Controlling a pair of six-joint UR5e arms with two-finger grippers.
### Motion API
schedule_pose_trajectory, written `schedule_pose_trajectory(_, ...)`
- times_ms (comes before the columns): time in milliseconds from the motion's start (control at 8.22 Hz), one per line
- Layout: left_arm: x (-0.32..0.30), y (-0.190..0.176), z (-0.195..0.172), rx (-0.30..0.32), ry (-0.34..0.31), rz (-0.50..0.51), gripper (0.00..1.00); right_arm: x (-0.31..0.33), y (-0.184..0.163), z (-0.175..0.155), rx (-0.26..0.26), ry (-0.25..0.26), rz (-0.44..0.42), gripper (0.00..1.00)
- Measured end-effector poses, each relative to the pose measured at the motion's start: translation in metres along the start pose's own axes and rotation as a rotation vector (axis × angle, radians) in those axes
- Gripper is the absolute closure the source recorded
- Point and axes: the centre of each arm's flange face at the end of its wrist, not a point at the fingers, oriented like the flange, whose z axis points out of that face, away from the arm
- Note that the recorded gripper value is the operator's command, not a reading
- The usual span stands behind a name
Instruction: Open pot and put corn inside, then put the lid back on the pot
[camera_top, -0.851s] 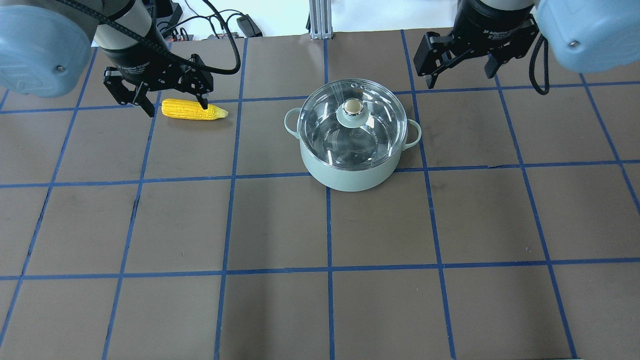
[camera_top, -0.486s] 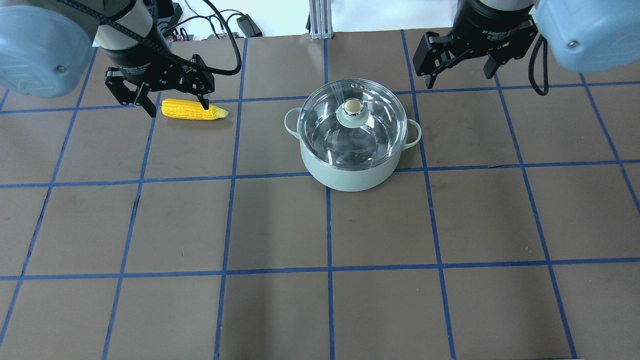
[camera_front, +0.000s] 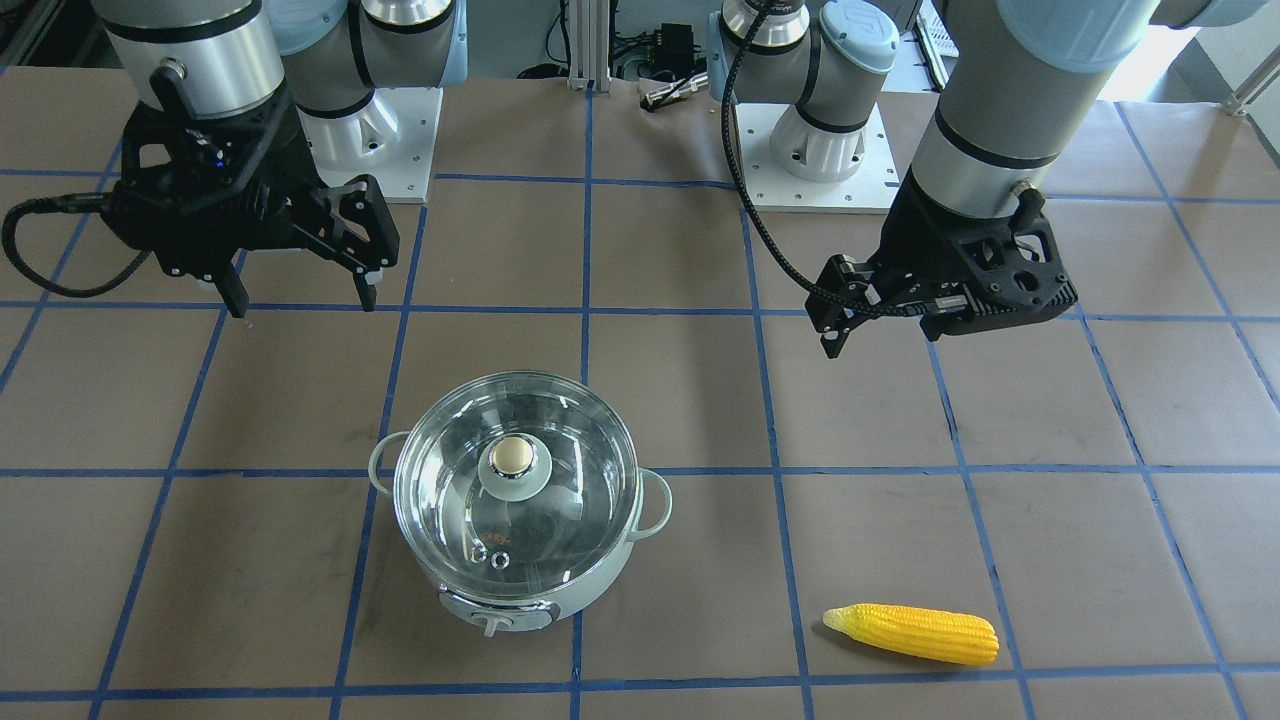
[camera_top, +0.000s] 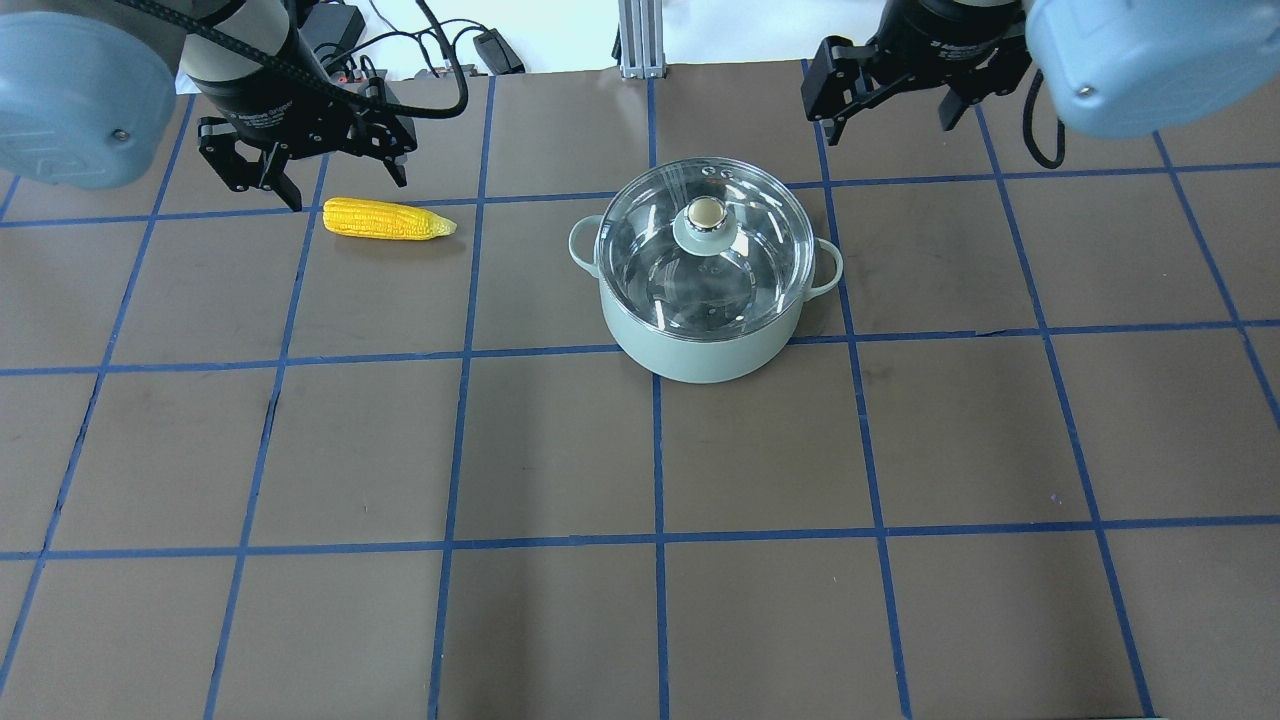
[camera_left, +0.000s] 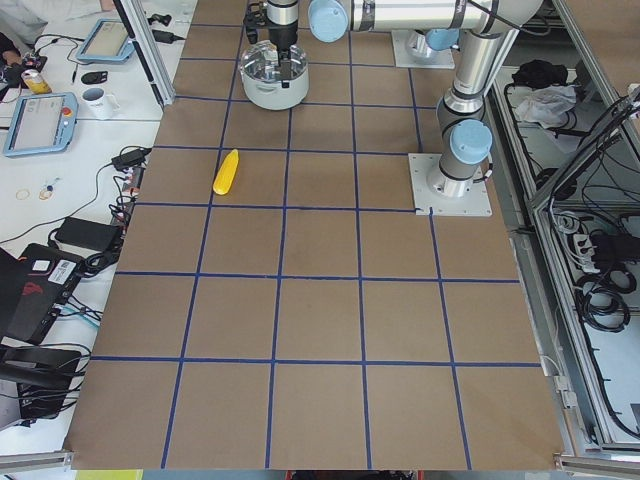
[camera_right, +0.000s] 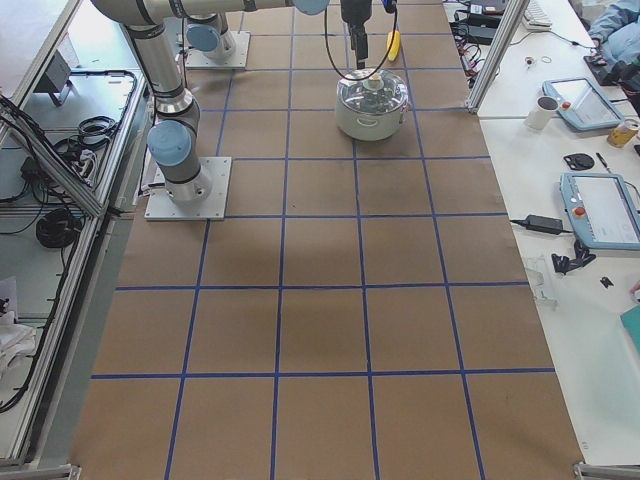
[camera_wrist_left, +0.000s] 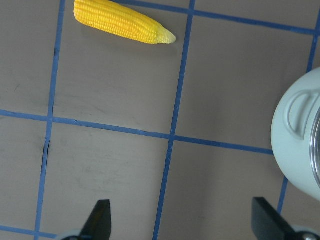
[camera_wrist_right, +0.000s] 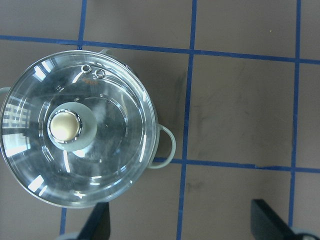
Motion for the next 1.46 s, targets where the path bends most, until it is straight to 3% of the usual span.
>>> schedule_pose_trajectory(243, -0.016, -0.017, 0.011, 0.014, -0.004, -0.236, 0.00, -0.031, -0.025, 0.035, 0.001, -0.010, 0.049, 0.00)
schedule_pose_trajectory(486, -0.053, -0.038, 0.030, -0.008, -0.020, -0.560, 0.00, -0.080, -0.044, 0.085, 0.013, -0.021, 0.094, 0.00)
schedule_pose_trajectory(730, -0.081, -0.064, 0.064, -0.039, -0.037, -0.776, 0.00, -0.110, -0.051, 0.127, -0.003, -0.024, 0.144, 0.00)
schedule_pose_trajectory(851, -0.087, -0.078, 0.082, -0.024, -0.030, -0.870, 0.00, -0.118, -0.050, 0.139, -0.017, -0.022, 0.157, 0.00)
schedule_pose_trajectory(1216, -0.091, -0.115, 0.136, 0.041, 0.009, -1.000, 0.00, -0.126, -0.049, 0.166, -0.055, -0.014, 0.199, 0.00)
schedule_pose_trajectory(1459, -0.091, -0.131, 0.172, 0.041, 0.010, -1.073, 0.00, -0.127, -0.049, 0.174, -0.066, -0.008, 0.210, 0.19)
